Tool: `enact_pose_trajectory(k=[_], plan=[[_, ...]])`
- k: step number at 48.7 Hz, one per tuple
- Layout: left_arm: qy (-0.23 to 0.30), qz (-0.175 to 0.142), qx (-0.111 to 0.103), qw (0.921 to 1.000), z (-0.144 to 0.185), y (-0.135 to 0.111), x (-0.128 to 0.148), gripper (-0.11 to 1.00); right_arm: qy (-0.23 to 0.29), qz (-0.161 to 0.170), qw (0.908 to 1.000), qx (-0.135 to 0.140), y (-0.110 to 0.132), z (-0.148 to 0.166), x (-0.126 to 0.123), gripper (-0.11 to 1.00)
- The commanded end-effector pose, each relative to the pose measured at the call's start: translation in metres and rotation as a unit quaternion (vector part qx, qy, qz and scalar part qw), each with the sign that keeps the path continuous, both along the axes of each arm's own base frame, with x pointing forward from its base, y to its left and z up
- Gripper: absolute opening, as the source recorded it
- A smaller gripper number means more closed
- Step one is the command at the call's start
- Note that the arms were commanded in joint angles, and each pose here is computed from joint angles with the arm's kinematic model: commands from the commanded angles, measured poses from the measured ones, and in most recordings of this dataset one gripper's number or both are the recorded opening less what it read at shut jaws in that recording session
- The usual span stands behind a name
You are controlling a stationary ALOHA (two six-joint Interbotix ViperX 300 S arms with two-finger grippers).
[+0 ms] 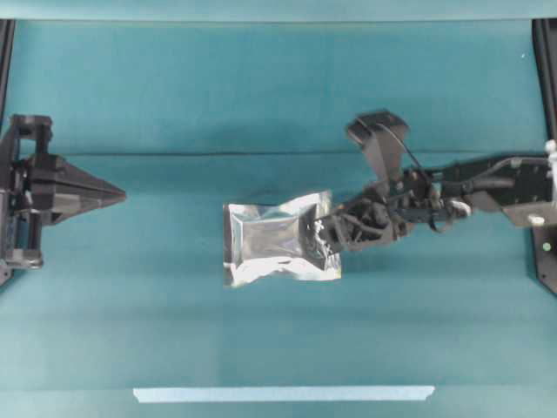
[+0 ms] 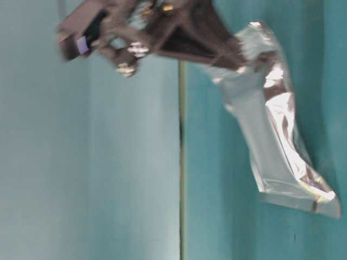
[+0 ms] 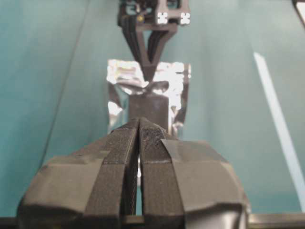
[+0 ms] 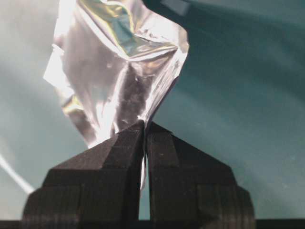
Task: Hand over the silver zip bag and make it stand upright.
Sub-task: 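Lift the bag with the right gripper and swing it upright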
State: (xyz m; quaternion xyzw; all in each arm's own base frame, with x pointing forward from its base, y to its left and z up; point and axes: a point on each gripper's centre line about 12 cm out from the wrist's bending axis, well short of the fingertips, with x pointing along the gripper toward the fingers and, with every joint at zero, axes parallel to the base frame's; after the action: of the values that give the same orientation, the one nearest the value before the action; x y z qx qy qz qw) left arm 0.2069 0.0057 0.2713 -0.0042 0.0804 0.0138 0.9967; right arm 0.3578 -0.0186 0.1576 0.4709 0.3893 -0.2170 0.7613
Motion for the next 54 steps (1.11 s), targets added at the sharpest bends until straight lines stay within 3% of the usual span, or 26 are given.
enact_pose_trajectory(k=[1, 12, 19, 32, 42, 50, 54], plan=[[-0.014, 0.004, -0.001, 0.9999, 0.009, 0.002, 0.0, -0.01, -0.012, 0.027, 0.9993, -0.021, -0.006, 0.032, 0.01, 0.02], [-0.033, 0.025, 0.0, 0.9992, 0.016, 0.01, -0.006, -0.01, 0.031, 0.101, 0.9911, -0.081, -0.017, 0.078, 0.02, 0.02], [-0.04, 0.029, -0.008, 0.9988, 0.019, 0.011, -0.008, -0.01, 0.06, 0.139, 0.9832, -0.102, -0.016, 0.1, 0.024, 0.02], [-0.042, 0.037, -0.078, 0.9953, 0.016, 0.011, -0.009, -0.01, 0.077, 0.208, 0.965, -0.14, -0.006, 0.127, 0.041, 0.02], [-0.046, 0.038, -0.085, 0.9946, 0.017, 0.011, -0.01, -0.01, 0.107, 0.288, 0.9368, -0.168, 0.001, 0.131, 0.053, 0.02], [-0.039, 0.039, -0.09, 0.9944, 0.014, 0.011, -0.008, 0.0, 0.128, 0.353, 0.9043, -0.202, 0.001, 0.135, 0.059, 0.02], [-0.033, 0.04, -0.094, 0.9942, 0.012, 0.011, -0.006, 0.09, 0.133, 0.373, 0.8925, -0.215, 0.002, 0.135, 0.061, 0.02]])
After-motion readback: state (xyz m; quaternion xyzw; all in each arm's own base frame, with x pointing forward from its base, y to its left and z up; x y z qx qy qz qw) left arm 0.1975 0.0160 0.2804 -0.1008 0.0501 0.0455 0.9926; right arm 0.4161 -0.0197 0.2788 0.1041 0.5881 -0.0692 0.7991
